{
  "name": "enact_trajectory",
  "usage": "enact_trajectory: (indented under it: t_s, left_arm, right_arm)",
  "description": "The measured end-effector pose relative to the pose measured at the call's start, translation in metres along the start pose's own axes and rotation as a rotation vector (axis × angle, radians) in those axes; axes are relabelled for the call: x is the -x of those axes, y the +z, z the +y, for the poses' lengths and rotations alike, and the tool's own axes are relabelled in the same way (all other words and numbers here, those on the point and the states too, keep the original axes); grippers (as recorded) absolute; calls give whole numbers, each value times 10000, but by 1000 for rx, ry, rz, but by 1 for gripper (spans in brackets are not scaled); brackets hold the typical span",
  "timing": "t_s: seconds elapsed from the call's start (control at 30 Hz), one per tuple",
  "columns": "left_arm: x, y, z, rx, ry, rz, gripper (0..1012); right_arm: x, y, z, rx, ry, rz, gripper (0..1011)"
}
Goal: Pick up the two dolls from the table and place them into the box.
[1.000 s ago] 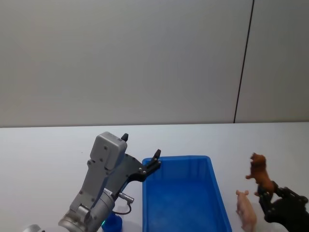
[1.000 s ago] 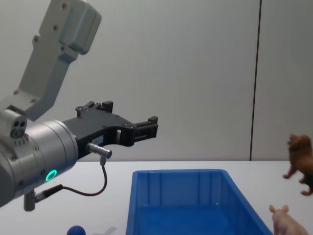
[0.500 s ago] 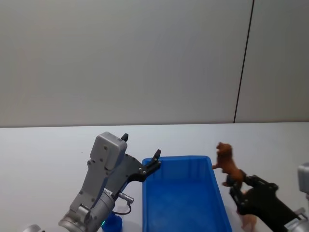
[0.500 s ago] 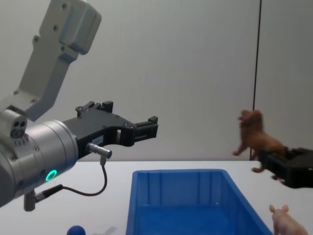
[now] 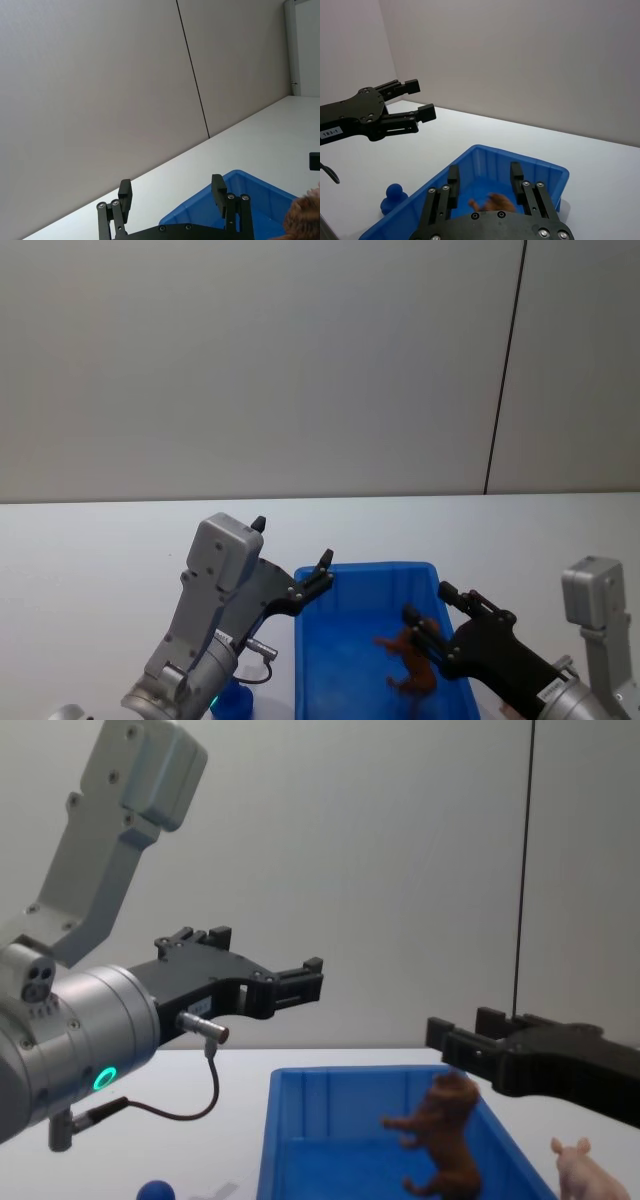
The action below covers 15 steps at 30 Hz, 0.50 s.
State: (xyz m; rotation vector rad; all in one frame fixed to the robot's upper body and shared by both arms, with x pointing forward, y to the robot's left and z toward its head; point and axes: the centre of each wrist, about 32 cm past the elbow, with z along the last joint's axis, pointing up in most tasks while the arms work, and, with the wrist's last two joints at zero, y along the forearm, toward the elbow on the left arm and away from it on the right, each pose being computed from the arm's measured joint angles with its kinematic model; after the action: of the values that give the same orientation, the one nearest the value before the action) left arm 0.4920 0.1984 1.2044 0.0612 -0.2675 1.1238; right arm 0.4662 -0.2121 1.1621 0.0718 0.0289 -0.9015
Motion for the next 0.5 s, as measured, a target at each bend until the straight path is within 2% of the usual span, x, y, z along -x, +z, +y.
enact_trajectory:
  t_s: [0.07,0.1,0.13,0.23,0.3,0.33,0.37,0.5]
  left_arm:
    - [0,0,0,0,0,0,1001]
    - [0,0,0,0,0,0,1001]
    - [0,0,0,0,0,0,1001]
    - [0,0,0,0,0,0,1001]
    - [0,0,0,0,0,0,1001]
    - [0,0,0,0,0,0,1002]
    - [0,0,0,0,0,0,1002]
    - [0,0,0,0,0,0,1001]
  right_arm:
    - [7,-5,22,0,1,4,630]
    - [8,-6,26,0,1,5,630]
    - [9,-7,29,0,0,5,690]
    - [13,-9,34,0,-9,7,747]
    - [18,-17,27,1,-30,7,845]
    - [20,-19,22,1,-36,7,845]
    - [21,-18,15,0,-42,6,899]
    - [29,-16,-27,-3,-79,1,988]
